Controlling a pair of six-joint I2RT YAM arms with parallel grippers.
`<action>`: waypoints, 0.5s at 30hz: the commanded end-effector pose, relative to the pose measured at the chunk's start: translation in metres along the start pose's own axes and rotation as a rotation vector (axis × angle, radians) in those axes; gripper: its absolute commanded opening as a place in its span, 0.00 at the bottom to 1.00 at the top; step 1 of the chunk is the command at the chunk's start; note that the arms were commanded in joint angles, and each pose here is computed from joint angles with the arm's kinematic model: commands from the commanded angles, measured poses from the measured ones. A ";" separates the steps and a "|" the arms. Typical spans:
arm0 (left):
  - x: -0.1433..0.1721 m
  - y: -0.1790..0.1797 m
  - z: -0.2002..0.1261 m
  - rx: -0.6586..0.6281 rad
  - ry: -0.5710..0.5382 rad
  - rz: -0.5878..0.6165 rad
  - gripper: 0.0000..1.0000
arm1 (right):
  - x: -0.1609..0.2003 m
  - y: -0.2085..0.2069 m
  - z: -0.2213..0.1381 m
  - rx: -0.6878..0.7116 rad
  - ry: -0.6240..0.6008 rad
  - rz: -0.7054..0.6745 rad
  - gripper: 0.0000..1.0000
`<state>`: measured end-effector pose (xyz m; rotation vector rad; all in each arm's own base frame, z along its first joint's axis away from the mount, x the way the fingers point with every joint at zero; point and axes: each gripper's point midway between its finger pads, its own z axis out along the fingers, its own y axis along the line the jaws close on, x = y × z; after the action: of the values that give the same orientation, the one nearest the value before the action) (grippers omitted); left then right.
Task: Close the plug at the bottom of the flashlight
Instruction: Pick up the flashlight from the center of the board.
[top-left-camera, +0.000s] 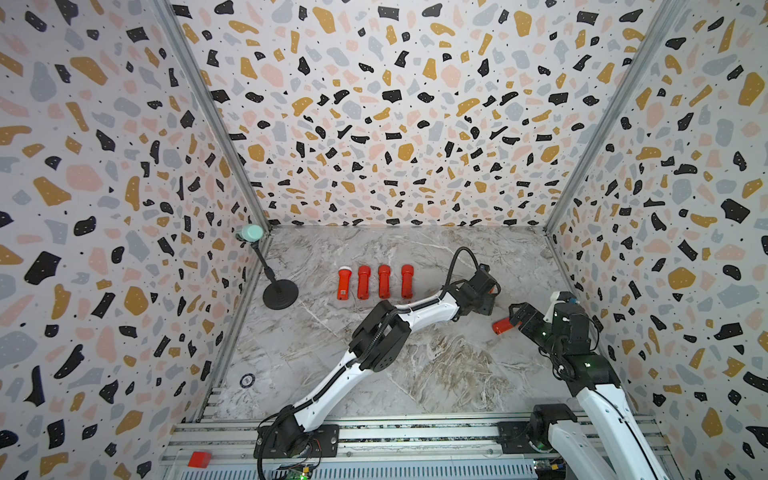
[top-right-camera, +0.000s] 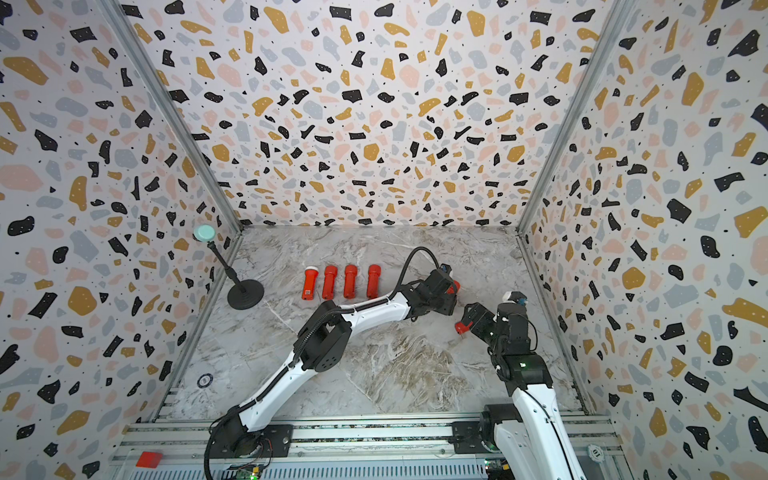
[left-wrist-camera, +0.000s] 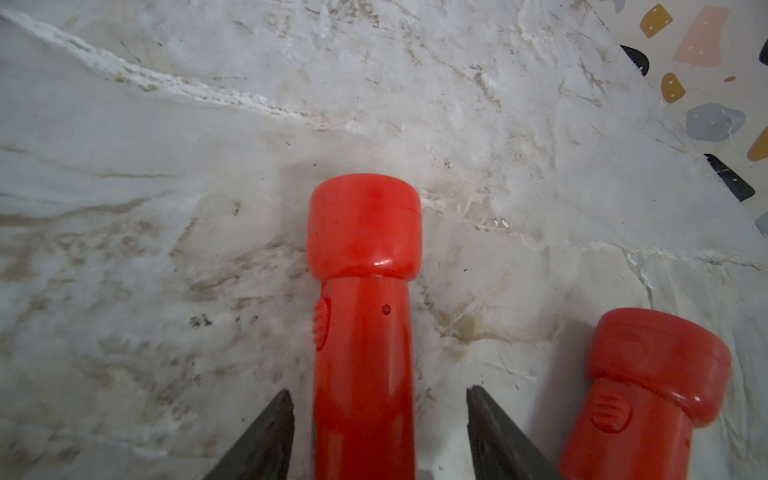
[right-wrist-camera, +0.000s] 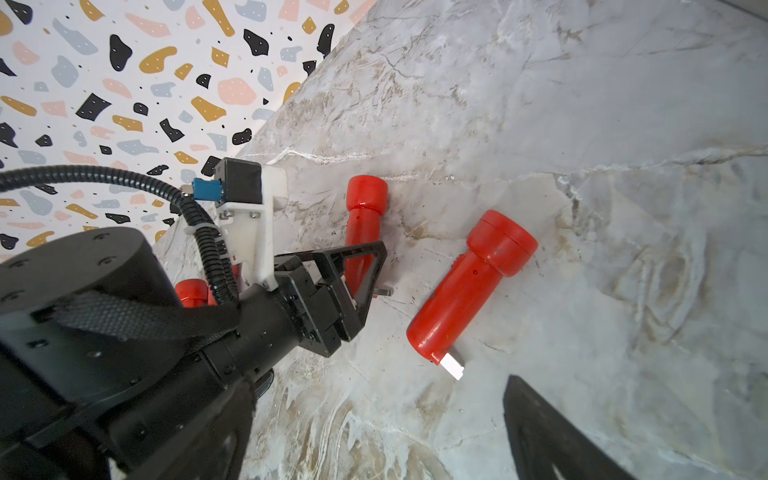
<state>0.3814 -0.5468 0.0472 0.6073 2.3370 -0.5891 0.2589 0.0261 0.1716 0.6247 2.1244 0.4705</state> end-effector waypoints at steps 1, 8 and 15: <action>-0.001 0.000 0.002 -0.028 -0.006 0.024 0.65 | -0.008 0.003 -0.007 0.004 -0.020 -0.021 0.94; 0.000 0.003 0.006 -0.050 0.003 0.034 0.62 | -0.006 0.004 -0.006 -0.005 -0.011 -0.026 0.95; -0.002 0.004 0.007 -0.060 -0.005 0.037 0.59 | -0.005 0.004 -0.006 -0.009 -0.010 -0.030 0.95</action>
<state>0.3855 -0.5404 0.0350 0.6138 2.3599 -0.5060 0.2579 0.0264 0.1702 0.6067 2.1353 0.4609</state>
